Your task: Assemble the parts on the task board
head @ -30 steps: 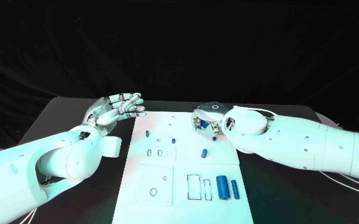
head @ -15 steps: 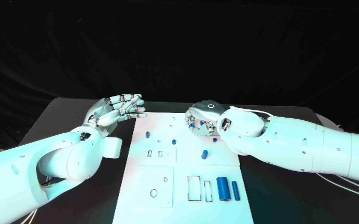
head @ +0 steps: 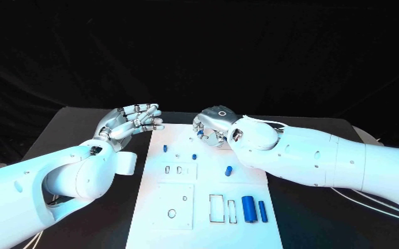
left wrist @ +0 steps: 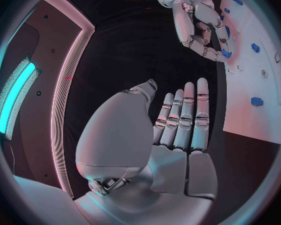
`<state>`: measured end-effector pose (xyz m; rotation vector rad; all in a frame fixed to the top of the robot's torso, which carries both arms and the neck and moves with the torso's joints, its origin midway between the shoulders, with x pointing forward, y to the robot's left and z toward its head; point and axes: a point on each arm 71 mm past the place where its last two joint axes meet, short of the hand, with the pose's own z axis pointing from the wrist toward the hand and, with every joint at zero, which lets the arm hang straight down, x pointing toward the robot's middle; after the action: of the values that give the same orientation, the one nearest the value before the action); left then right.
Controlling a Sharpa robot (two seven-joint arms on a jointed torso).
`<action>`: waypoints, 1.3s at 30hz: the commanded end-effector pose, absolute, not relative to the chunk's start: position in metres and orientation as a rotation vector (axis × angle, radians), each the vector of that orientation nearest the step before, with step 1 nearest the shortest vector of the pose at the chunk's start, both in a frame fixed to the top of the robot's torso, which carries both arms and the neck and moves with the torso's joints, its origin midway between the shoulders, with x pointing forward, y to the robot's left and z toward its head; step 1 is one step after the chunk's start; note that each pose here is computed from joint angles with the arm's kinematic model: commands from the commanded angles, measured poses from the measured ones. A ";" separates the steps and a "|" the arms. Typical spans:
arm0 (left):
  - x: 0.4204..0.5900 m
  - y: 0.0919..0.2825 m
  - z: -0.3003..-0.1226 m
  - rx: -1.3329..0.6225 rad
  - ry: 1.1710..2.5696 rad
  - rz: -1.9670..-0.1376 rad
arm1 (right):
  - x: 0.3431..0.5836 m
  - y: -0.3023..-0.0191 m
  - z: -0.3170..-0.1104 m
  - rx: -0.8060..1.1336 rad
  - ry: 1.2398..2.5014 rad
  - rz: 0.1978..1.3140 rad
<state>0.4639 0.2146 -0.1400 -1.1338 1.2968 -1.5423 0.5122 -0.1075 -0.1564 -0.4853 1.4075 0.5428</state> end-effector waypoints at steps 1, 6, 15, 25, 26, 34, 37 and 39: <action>0.463 0.211 -0.138 -1.123 1.300 -1.573 | 0.516 -0.104 -0.154 -0.485 1.357 0.532; 0.462 0.210 -0.137 -1.122 1.302 -1.575 | 0.520 -0.098 -0.155 -0.488 1.338 0.526; 0.462 0.210 -0.137 -1.122 1.301 -1.575 | 0.526 -0.094 -0.156 -0.494 1.330 0.508; 0.461 0.210 -0.136 -1.120 1.302 -1.579 | 0.532 -0.091 -0.159 -0.504 1.341 0.494; 0.461 0.210 -0.136 -1.121 1.302 -1.579 | 0.533 -0.090 -0.160 -0.505 1.343 0.493; 0.462 0.210 -0.136 -1.123 1.303 -1.581 | 0.536 -0.091 -0.164 -0.511 1.365 0.476; 0.462 0.210 -0.136 -1.123 1.303 -1.581 | 0.538 -0.092 -0.166 -0.512 1.373 0.468; 0.462 0.210 -0.135 -1.123 1.303 -1.581 | 0.539 -0.092 -0.166 -0.512 1.377 0.463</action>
<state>0.4620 0.2123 -0.1380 -1.1307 1.3013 -1.5531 0.5381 -0.0924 -0.1637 -0.4862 1.3617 0.4800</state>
